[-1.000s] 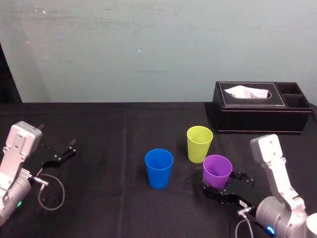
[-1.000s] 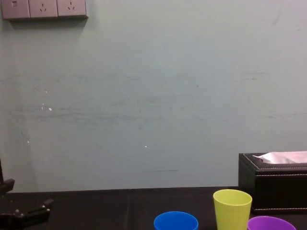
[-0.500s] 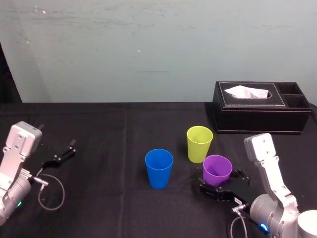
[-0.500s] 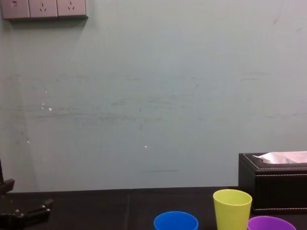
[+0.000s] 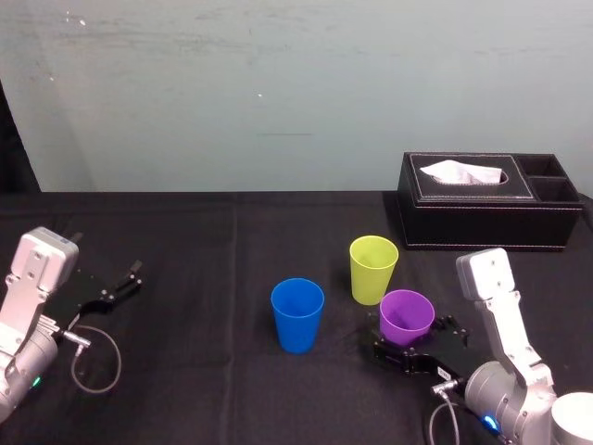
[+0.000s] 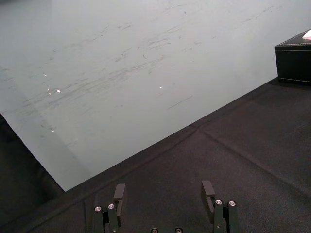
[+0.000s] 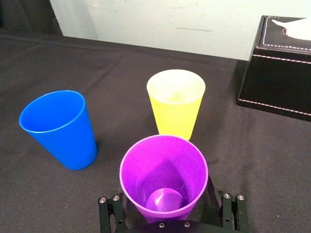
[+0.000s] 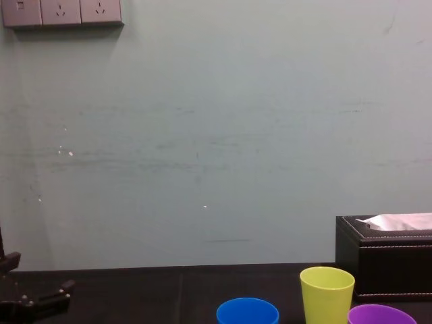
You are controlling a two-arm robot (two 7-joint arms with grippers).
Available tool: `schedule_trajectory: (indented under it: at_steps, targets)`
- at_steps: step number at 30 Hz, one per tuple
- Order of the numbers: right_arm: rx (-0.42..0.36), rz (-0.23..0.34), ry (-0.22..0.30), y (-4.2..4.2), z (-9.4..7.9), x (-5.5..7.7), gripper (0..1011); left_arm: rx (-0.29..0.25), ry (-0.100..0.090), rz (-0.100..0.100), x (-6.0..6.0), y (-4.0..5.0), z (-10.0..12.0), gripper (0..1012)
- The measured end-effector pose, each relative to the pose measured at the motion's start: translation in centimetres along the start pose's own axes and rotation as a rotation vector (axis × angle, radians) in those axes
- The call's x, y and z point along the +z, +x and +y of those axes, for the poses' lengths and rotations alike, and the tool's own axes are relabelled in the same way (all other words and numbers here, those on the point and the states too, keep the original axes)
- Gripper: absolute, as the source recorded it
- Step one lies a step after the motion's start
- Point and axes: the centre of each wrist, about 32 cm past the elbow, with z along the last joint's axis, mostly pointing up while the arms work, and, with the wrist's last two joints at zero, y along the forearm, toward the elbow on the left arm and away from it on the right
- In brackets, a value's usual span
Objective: Stack the three plastic cups sequentially using one hand.
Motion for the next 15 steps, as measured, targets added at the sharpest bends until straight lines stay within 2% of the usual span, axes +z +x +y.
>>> schedule_trajectory:
  at_steps: [15]
  targets:
    - [-0.001, 0.002, -0.004, 0.01, 0.1, -0.03, 1000, 0.0, 0.0, 0.0, 0.0, 0.0, 0.0, 1000]
